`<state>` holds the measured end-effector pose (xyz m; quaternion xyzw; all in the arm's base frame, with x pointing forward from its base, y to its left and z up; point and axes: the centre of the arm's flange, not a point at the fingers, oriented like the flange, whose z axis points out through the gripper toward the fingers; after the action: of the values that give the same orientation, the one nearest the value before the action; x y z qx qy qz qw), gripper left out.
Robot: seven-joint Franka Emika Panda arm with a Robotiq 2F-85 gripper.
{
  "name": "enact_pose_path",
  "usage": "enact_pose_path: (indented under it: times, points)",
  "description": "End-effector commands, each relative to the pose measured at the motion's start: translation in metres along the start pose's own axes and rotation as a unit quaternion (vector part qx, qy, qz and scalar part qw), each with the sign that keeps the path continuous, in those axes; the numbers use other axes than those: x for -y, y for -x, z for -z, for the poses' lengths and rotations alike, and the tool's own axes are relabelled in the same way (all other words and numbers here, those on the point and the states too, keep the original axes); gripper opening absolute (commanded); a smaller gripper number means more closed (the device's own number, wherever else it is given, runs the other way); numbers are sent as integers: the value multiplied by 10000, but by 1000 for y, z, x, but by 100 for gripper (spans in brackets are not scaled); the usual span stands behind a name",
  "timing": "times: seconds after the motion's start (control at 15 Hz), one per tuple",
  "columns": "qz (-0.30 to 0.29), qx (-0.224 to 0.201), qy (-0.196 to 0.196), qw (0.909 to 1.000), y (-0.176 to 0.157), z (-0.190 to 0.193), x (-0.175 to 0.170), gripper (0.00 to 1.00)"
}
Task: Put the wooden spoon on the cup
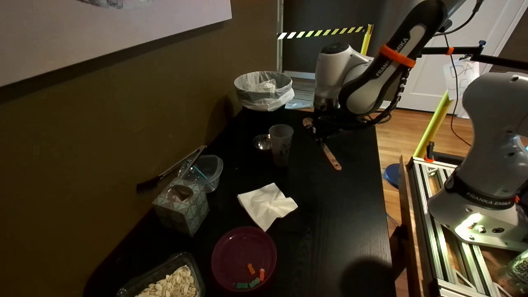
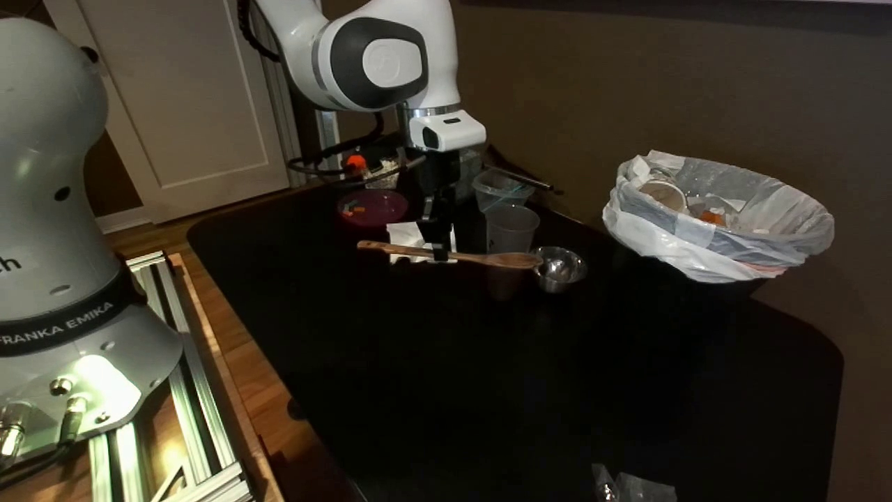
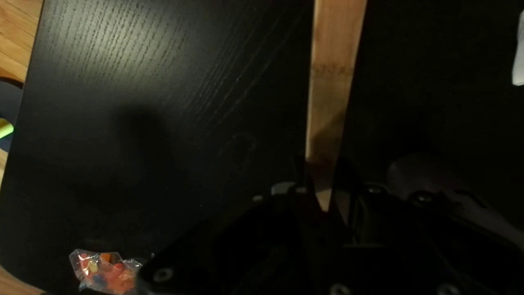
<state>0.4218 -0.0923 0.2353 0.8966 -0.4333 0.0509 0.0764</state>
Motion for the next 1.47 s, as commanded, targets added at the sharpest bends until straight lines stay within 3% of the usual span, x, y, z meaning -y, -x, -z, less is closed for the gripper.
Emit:
enact_pose_path:
  times: [0.0,0.27,0.47,0.73,0.87,1.27,1.33,1.4]
  points:
    - [2,9,-7,10000,0,1,0,5]
    - [10,-492,20,9988,-15,37,-16,5]
    - [654,-834,209,9941,-29,66,-20,5]
    - [1800,-1179,428,9756,-32,98,-15,5]
    - [2327,-1349,460,9620,-24,112,-9,5]
    - [3382,-1365,593,9292,-6,140,8,5]
    - [3455,-1324,703,9264,-7,141,10,5]
    - [3385,-1239,748,9298,-11,140,11,5]
